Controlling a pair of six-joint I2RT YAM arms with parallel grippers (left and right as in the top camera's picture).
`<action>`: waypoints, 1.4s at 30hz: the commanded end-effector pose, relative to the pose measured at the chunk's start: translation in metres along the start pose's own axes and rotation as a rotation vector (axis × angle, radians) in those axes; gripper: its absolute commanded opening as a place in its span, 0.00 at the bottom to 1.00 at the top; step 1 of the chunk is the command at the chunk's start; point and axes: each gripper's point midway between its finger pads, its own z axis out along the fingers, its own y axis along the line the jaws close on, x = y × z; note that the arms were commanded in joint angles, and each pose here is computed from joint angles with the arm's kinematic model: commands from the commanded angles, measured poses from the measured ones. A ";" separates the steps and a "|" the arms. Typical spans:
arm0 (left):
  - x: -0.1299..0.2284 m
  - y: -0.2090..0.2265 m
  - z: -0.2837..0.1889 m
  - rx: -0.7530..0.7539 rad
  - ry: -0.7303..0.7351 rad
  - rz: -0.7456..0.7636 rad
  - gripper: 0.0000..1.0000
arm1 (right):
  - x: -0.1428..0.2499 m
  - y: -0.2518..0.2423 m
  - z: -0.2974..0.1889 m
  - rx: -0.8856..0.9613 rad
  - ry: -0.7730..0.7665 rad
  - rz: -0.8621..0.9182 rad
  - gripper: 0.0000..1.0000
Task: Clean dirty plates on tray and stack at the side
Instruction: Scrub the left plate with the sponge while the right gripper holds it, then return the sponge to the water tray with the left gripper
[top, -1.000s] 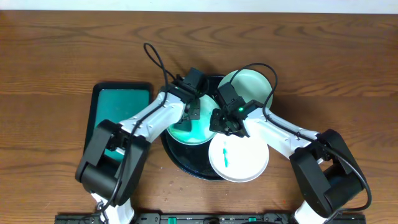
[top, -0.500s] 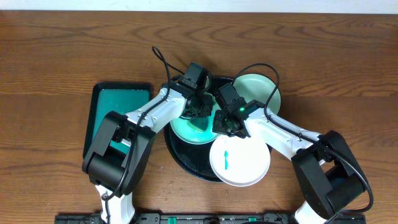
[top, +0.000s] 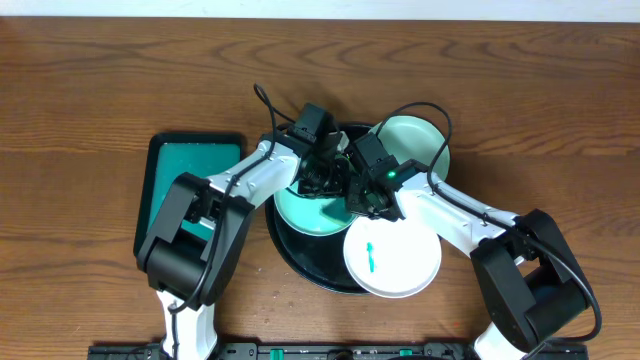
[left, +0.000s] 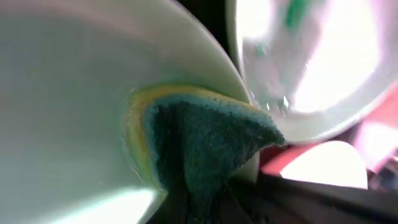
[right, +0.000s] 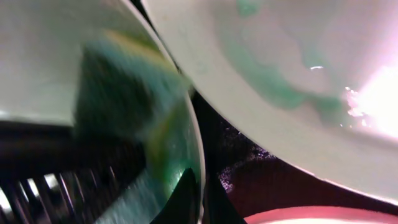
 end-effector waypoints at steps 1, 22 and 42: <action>0.045 -0.019 0.016 0.172 0.199 -0.052 0.07 | 0.012 -0.012 0.010 0.045 0.030 -0.032 0.01; 0.025 0.147 -0.070 -0.432 0.051 -0.414 0.07 | 0.012 -0.012 0.010 0.047 0.031 -0.021 0.01; 0.019 0.112 -0.204 -0.667 -0.291 -0.320 0.07 | 0.017 -0.016 0.009 0.059 0.054 -0.029 0.01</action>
